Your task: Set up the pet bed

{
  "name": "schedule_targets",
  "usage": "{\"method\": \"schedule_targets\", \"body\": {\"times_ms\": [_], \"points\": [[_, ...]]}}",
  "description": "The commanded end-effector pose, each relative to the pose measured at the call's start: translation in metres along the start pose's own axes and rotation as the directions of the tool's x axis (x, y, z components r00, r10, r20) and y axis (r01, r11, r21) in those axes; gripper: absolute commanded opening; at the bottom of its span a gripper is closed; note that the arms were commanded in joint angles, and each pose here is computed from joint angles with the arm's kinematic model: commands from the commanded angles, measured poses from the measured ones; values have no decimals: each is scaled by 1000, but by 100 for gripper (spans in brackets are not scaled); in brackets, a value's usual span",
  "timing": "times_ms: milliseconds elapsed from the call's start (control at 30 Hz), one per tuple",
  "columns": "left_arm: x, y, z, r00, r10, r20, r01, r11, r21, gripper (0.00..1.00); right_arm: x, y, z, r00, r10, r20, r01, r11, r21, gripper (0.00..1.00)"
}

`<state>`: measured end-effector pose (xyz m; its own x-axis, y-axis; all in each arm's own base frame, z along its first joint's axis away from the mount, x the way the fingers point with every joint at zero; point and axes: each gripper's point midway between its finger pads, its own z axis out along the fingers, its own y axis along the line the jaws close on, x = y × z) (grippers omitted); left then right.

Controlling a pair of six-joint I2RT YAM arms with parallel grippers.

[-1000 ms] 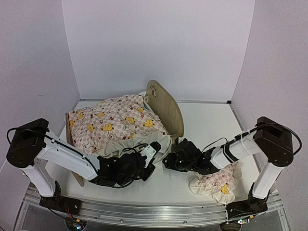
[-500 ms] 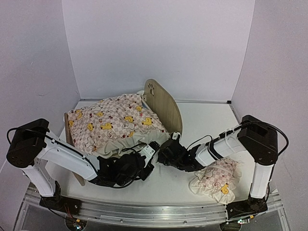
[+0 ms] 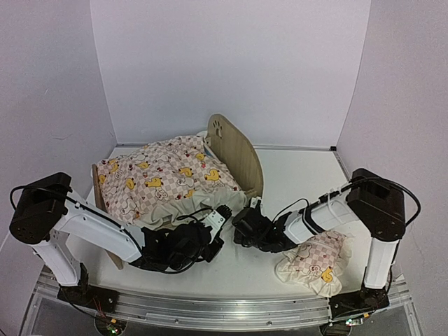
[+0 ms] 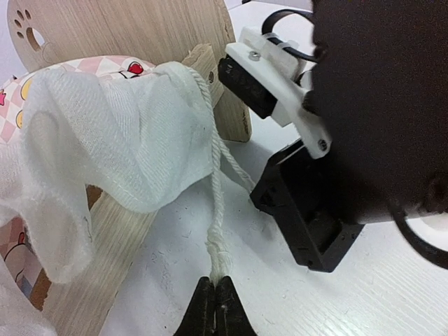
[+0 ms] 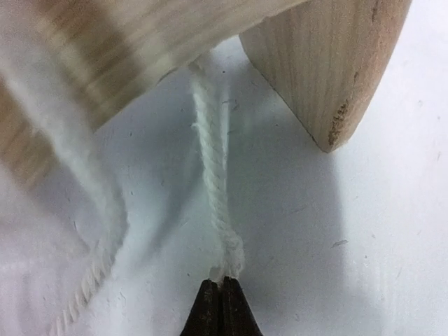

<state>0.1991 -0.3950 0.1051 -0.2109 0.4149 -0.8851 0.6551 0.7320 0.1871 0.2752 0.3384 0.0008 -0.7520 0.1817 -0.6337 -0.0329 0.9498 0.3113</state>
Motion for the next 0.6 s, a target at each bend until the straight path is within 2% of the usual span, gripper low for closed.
{"method": "schedule_targets", "body": {"times_ms": [0,100,267,433,467,533,567], "points": [[-9,-1,-1,999,-27,24,27,1000,13,0,10,-15,-23,990,-127,-54,126,992,-21,0],[-9,-8,0,999,-32,20,31,998,54,0,1,-16,-43,981,-192,-24,190,979,-72,0],[-10,-40,5,999,-50,3,48,979,200,0,-8,3,-82,959,-284,10,277,924,-264,0],[-2,-56,21,992,-117,-42,124,961,249,0,-14,6,-104,965,-262,0,244,898,-367,0],[-3,-60,22,991,-123,-48,131,954,270,9,-15,9,-109,965,-262,2,241,887,-395,0],[-9,-66,18,990,-139,-38,143,939,313,40,-16,21,-117,962,-273,6,246,857,-453,0],[-14,-67,13,988,-153,-23,152,929,337,48,-17,27,-121,962,-273,11,244,841,-482,0]]}}
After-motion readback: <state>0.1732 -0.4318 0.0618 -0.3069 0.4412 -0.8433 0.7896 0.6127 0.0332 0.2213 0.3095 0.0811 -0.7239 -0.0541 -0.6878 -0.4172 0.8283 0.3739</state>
